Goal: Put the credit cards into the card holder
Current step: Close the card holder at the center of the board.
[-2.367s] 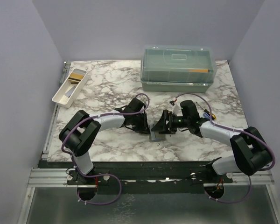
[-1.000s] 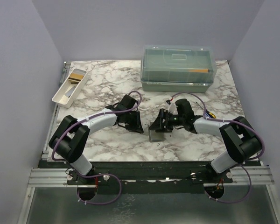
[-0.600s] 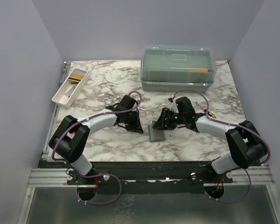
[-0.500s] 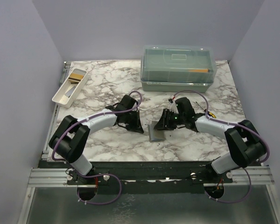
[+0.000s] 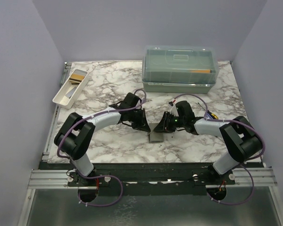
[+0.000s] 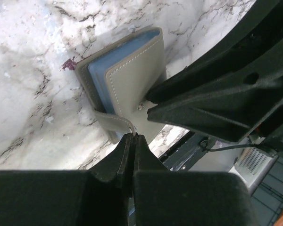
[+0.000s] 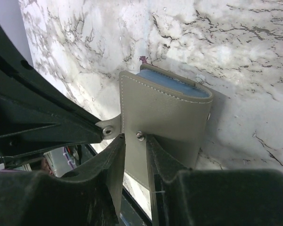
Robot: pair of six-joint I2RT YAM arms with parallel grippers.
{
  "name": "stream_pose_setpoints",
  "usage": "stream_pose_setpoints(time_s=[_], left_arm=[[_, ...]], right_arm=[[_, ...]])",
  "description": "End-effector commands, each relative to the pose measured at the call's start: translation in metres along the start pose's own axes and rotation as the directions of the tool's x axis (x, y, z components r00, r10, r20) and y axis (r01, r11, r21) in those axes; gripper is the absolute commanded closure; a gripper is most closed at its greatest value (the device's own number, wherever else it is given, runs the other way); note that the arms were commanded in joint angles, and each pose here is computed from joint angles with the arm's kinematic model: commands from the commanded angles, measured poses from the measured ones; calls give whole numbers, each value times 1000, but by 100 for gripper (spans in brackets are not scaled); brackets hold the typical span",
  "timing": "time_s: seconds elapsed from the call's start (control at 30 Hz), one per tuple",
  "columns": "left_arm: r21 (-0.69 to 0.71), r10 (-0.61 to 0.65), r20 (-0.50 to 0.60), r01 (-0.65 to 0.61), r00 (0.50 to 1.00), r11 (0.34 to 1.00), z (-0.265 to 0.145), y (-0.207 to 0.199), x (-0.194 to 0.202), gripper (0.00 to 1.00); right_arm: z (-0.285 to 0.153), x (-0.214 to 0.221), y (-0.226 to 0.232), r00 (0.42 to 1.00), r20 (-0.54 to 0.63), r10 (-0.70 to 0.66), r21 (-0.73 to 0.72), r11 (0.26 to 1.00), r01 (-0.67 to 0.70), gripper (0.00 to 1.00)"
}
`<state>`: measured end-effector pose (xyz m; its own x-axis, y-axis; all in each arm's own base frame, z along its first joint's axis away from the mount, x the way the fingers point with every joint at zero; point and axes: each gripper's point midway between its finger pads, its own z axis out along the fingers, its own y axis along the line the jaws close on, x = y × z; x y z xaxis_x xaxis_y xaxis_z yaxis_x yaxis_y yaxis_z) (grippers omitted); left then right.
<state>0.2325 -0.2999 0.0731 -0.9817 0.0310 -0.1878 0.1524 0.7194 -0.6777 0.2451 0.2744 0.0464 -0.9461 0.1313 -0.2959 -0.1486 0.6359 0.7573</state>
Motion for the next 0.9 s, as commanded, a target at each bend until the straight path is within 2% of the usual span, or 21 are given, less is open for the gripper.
stream_pose_setpoints(time_s=[0.0,0.2,0.4,0.47,0.53,0.67,0.73,0.87], left_arm=[[75,-3,-7,4,1000,997,8,-20,-12,100],[60,-10,-14,11,1000,998,18,-19,-16,100],[30,-21,-23,22,1000,999,22,-9,-12,100],[26,-25,-28,26,999,999,24,-7,-11,100],[24,-24,-29,25,999,999,24,-6,-11,100],[37,-14,-30,15,999,999,23,-10,-12,100],[58,1,-29,0,1000,998,20,-17,-13,100],[85,39,-18,-37,999,996,15,-32,-14,100]], right_arm=[[6,24,-26,997,-56,48,79,996,-43,70],[3,23,-23,997,-60,50,85,995,-45,66],[-14,10,-18,1000,-8,26,149,989,-25,56],[-17,11,-20,1000,-9,26,170,985,-24,56],[-19,12,-24,1000,-4,31,189,982,-30,63],[-14,19,-39,999,-29,30,223,974,-22,85],[-9,23,-41,999,-41,34,205,978,-25,89],[1,26,-43,997,-51,49,177,983,-39,90]])
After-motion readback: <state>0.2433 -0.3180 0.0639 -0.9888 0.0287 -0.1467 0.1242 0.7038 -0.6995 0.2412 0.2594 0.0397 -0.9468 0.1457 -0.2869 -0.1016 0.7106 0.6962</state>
